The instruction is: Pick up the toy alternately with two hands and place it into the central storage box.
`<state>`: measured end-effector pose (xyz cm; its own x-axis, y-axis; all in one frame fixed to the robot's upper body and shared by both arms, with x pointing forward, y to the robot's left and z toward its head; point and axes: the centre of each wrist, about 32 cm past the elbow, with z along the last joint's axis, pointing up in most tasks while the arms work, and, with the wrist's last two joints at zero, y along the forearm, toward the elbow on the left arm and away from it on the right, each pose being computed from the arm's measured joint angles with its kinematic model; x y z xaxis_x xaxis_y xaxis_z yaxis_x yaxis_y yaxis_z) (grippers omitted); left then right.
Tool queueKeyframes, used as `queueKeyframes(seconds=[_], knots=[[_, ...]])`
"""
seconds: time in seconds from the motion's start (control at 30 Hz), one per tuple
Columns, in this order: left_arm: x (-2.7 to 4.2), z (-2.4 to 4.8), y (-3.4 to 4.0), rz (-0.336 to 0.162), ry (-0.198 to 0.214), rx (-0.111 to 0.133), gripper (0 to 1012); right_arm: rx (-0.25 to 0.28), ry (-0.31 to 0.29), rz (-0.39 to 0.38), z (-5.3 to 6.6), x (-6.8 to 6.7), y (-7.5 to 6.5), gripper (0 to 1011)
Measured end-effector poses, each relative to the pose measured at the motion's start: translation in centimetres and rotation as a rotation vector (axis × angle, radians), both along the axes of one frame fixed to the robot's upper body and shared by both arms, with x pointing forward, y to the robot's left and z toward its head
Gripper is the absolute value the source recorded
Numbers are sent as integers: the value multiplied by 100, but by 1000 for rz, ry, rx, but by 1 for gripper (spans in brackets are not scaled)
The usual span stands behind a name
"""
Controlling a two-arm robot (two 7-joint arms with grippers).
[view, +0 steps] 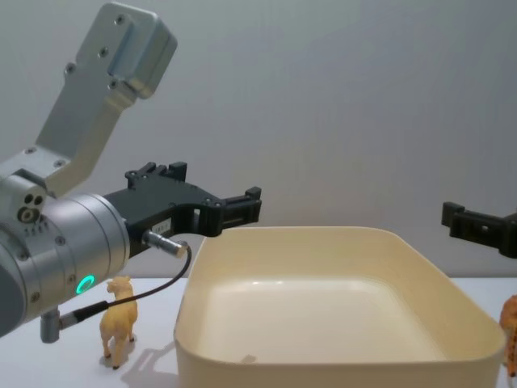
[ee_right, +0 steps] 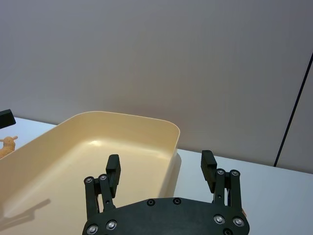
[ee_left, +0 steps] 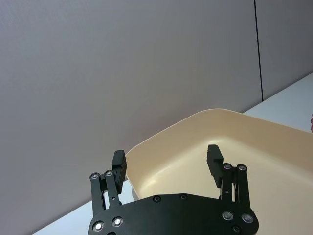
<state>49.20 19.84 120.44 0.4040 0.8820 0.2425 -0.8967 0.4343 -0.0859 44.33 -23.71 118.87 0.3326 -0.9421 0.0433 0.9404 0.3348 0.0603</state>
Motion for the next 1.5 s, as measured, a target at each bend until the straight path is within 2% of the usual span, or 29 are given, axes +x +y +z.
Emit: queueKeyframes(seconds=[1.5], knots=[[0, 0, 0, 0, 0, 0, 1001, 0, 0, 0, 0, 0, 0, 1001]])
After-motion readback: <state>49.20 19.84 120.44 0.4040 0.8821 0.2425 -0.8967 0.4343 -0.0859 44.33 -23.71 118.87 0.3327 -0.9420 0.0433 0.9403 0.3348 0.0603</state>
